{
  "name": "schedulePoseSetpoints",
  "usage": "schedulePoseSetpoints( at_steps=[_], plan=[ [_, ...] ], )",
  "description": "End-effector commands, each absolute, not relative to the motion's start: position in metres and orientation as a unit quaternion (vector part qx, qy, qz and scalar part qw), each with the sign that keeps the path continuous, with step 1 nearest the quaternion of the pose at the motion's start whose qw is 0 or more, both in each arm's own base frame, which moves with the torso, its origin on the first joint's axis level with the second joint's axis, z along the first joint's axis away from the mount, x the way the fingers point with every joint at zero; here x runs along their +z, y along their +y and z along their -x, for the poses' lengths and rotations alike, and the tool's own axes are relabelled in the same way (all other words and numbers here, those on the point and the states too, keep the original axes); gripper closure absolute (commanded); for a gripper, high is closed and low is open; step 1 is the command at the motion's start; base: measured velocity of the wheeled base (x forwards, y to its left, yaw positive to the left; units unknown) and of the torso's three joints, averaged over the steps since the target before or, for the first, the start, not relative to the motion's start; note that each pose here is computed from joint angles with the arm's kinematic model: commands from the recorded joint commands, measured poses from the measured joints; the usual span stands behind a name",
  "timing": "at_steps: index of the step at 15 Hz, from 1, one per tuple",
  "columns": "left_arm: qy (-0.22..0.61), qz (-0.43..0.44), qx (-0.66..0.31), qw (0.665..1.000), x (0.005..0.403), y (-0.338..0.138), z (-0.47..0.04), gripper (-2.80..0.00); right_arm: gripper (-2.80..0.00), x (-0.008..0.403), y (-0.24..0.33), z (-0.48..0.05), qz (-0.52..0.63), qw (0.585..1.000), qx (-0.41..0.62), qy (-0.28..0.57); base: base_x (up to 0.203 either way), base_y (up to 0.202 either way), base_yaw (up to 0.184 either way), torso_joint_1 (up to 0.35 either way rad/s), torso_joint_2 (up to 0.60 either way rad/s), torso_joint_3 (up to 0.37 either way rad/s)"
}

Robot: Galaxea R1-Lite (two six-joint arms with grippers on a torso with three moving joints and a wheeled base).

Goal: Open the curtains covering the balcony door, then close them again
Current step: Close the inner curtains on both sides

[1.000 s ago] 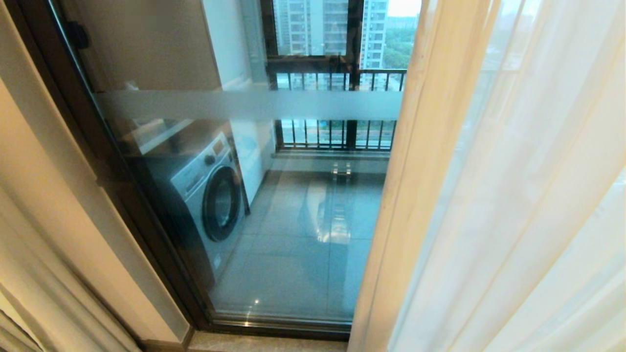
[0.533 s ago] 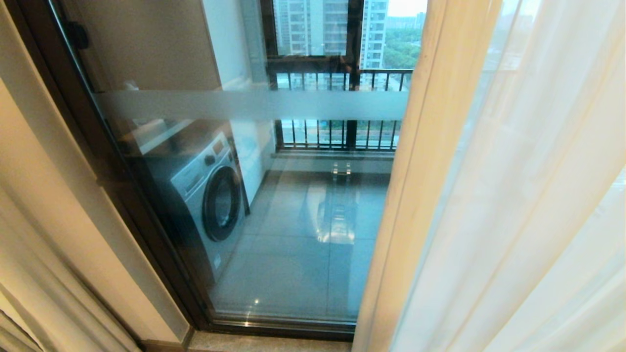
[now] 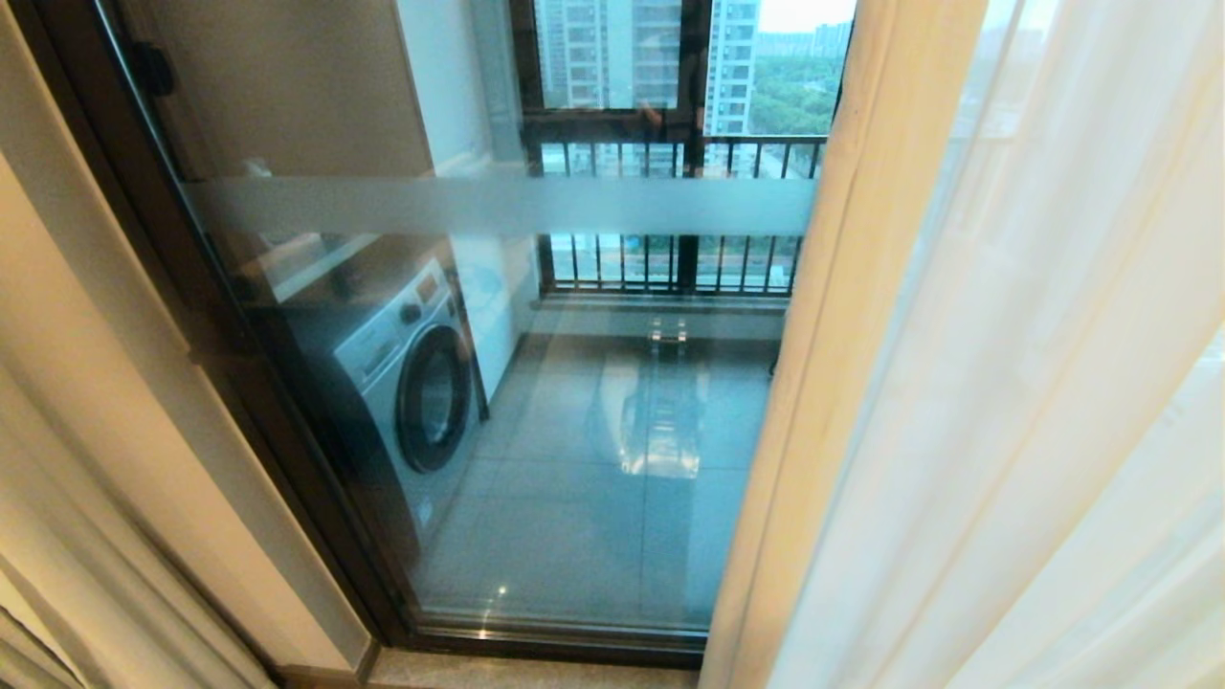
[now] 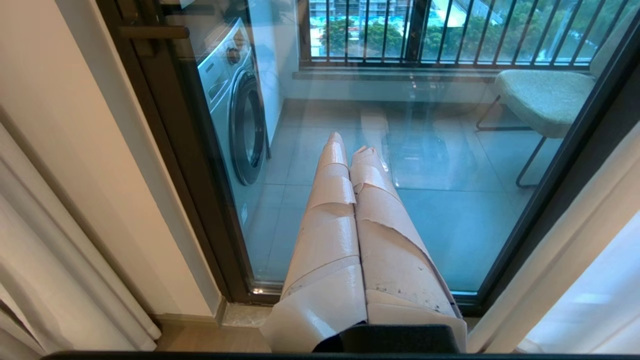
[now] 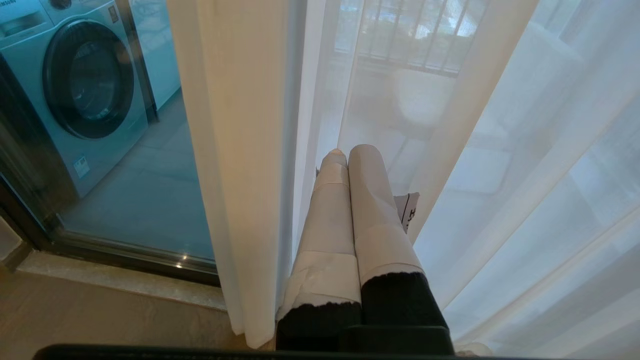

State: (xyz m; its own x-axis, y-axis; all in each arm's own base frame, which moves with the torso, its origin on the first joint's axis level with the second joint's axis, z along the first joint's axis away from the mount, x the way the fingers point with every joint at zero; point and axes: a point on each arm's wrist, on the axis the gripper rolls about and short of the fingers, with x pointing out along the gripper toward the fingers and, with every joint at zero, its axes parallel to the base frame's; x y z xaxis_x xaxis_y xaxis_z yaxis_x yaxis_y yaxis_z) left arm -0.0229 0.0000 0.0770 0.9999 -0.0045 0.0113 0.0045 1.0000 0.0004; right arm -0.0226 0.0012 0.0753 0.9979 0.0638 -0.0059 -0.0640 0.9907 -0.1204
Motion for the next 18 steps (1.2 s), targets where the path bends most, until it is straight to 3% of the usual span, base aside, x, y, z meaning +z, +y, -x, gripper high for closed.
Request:
schedulePoseSetpoints(
  at_steps=[1,18],
  plan=[
    [-0.006,0.0,-0.002,1.0,0.077,-0.0001,0.0229,0.0,0.0,0.0752,0.0012,0.0228,0.059,0.998,0.032,0.0,0.0,0.0,0.0,0.0,0.0,0.0],
    [-0.005,-0.001,-0.003,1.0,0.0768,-0.0001,0.0229,0.0,0.0,0.0752,0.0012,0.0228,0.059,0.998,0.032,0.0,0.0,0.0,0.0,0.0,0.0,0.0]
  ],
)
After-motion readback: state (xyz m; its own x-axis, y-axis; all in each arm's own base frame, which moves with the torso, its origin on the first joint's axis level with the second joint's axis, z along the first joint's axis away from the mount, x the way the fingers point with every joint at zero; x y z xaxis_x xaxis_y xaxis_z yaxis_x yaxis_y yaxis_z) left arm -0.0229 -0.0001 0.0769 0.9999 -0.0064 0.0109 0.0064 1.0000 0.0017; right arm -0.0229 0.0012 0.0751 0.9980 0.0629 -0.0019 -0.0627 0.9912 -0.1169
